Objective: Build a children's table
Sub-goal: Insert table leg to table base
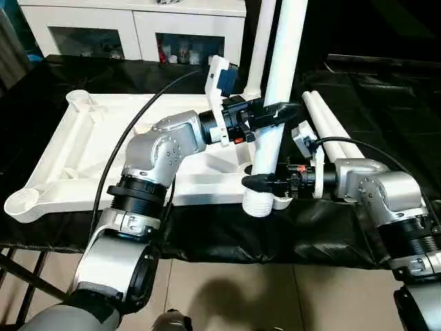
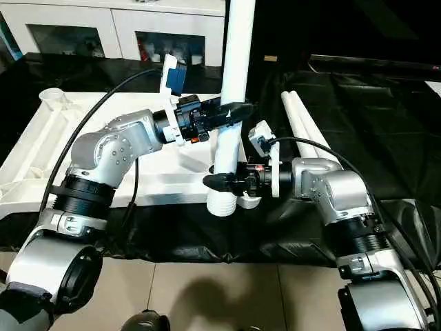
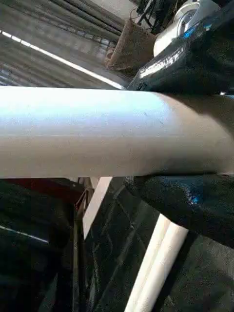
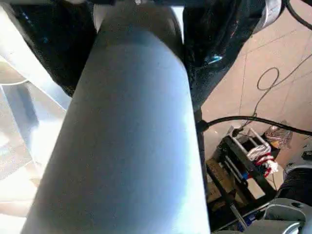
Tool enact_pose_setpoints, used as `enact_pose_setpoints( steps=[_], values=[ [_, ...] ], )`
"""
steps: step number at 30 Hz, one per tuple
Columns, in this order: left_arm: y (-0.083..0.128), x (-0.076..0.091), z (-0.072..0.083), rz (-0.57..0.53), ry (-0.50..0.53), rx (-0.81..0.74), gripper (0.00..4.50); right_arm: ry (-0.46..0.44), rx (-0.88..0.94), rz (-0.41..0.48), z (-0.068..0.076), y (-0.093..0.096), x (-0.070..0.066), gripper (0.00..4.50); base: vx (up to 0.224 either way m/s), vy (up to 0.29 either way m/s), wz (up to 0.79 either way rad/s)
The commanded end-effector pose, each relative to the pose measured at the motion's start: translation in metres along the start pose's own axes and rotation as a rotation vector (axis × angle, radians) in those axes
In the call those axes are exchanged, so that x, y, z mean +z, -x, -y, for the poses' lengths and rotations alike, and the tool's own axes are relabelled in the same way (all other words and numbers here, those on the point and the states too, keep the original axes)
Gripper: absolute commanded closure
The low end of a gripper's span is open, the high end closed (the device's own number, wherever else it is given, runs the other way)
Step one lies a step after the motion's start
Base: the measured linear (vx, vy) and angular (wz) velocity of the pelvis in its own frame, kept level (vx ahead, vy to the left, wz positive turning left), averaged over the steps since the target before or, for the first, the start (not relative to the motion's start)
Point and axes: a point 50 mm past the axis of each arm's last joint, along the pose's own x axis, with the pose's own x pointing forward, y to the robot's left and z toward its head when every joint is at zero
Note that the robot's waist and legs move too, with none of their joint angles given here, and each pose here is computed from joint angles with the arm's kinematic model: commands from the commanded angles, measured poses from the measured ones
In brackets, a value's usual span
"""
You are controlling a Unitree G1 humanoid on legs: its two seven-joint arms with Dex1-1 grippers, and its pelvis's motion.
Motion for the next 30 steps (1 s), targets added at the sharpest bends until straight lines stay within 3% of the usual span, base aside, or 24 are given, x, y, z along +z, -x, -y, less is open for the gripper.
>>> enact_pose_setpoints(
  steps=[1, 2, 3, 8, 10, 15, 19, 21, 22, 24, 25, 26, 30],
  values=[
    [-0.004, 0.010, 0.005, 0.018, -0.037, -0.016, 2.69, -0.003, -0.002, -0.001, 0.001, -0.001, 0.000, 2.59, 0.000, 0.000, 0.00],
    [-0.004, 0.010, 0.005, 0.016, -0.038, -0.014, 2.69, -0.002, -0.007, 0.002, 0.002, -0.002, 0.000, 2.59, 0.000, 0.000, 0.00],
    [-0.005, 0.010, 0.005, 0.024, -0.027, -0.014, 2.13, 0.000, -0.022, 0.012, 0.003, -0.002, 0.000, 2.59, 0.000, 0.000, 0.00],
    [-0.003, 0.014, 0.004, 0.066, -0.033, -0.013, 1.90, 0.019, -0.047, 0.052, 0.003, -0.004, 0.000, 2.60, 0.000, 0.000, 0.00],
    [-0.004, 0.019, 0.004, 0.122, -0.067, -0.005, 1.59, 0.032, -0.081, 0.092, 0.005, -0.005, 0.001, 2.60, 0.000, 0.000, 0.00],
    [-0.001, 0.038, -0.001, 0.293, -0.149, 0.101, 1.56, 0.040, -0.266, 0.250, 0.020, -0.005, 0.002, 2.60, 0.000, 0.000, 0.00],
    [0.003, 0.039, -0.004, 0.296, -0.169, 0.084, 1.56, 0.032, -0.409, 0.326, 0.030, 0.001, 0.003, 2.61, 0.000, 0.000, 0.00],
    [0.006, 0.032, -0.009, 0.212, -0.216, 0.085, 1.56, 0.039, -0.482, 0.357, 0.034, 0.007, 0.002, 2.61, 0.000, 0.000, 0.00],
    [0.011, 0.014, -0.014, 0.065, -0.305, 0.073, 1.56, 0.056, -0.532, 0.363, 0.036, 0.012, 0.001, 2.61, 0.000, 0.000, 0.00],
    [0.016, -0.004, -0.019, -0.086, -0.379, 0.050, 1.56, 0.068, -0.580, 0.361, 0.038, 0.018, 0.000, 2.61, 0.000, 0.000, 0.00],
    [0.022, -0.022, -0.022, -0.208, -0.423, 0.020, 1.56, 0.091, -0.605, 0.344, 0.039, 0.022, -0.002, 2.61, 0.000, 0.000, 0.00],
    [0.022, -0.022, -0.022, -0.208, -0.423, 0.020, 1.56, 0.091, -0.605, 0.344, 0.039, 0.022, -0.002, 2.61, 0.000, 0.000, 0.00],
    [0.035, -0.055, -0.028, -0.394, -0.421, -0.039, 1.56, 0.112, -0.637, 0.315, 0.038, 0.031, -0.008, 2.61, 0.000, 0.000, 0.00]
  ],
)
